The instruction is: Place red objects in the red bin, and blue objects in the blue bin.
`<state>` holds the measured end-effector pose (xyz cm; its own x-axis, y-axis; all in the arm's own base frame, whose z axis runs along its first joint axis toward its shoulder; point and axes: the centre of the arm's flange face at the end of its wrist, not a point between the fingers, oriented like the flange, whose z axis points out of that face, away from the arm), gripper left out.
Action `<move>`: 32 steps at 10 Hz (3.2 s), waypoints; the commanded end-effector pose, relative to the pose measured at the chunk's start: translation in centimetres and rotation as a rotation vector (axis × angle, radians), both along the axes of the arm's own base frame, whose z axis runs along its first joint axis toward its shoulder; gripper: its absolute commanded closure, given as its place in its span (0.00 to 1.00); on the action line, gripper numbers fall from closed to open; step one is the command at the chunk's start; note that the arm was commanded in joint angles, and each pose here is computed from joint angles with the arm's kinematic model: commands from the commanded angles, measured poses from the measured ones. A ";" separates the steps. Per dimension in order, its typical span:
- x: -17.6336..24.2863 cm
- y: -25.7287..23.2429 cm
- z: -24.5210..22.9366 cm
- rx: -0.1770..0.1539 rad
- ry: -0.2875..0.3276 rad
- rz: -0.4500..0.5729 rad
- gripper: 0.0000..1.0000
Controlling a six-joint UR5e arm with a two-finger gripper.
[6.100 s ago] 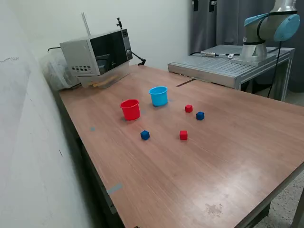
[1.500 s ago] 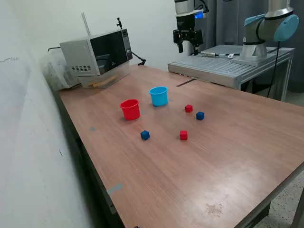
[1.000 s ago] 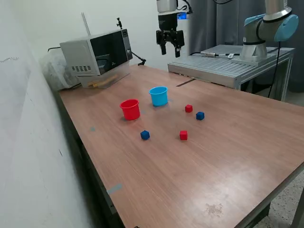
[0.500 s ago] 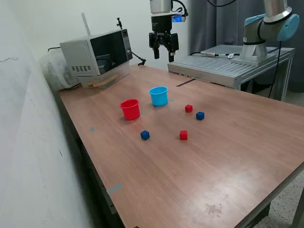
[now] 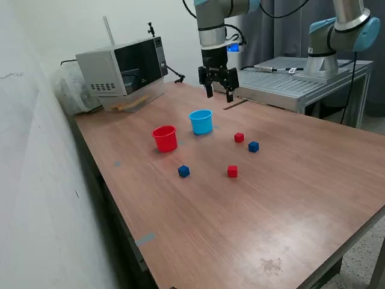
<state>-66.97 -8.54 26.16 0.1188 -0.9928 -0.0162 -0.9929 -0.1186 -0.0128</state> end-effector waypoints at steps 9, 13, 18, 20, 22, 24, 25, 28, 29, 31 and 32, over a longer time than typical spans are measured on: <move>8.8 -1.2 -13.1 -0.044 -0.191 0.024 0.00; 8.0 -1.6 -12.5 -0.044 -0.102 0.103 0.00; 5.9 -1.7 -13.9 -0.077 -0.070 0.114 0.00; 5.0 -1.8 -15.3 -0.078 -0.082 0.117 0.00; 3.9 -1.6 -14.9 -0.077 -0.065 0.125 0.00; 3.3 -1.6 -15.0 -0.077 -0.060 0.139 0.00; 3.2 -1.1 -15.0 -0.077 -0.058 0.131 0.00; 3.1 -0.4 -15.2 -0.075 -0.062 0.121 0.00; 3.0 0.8 -15.2 -0.075 -0.062 0.102 0.00; 3.0 1.7 -15.2 -0.073 -0.062 0.089 0.00; 3.0 3.1 -15.2 -0.072 -0.063 0.067 0.00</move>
<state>-63.93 -7.65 11.00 0.2162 -0.9740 0.0672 -0.9735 -0.2203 -0.0610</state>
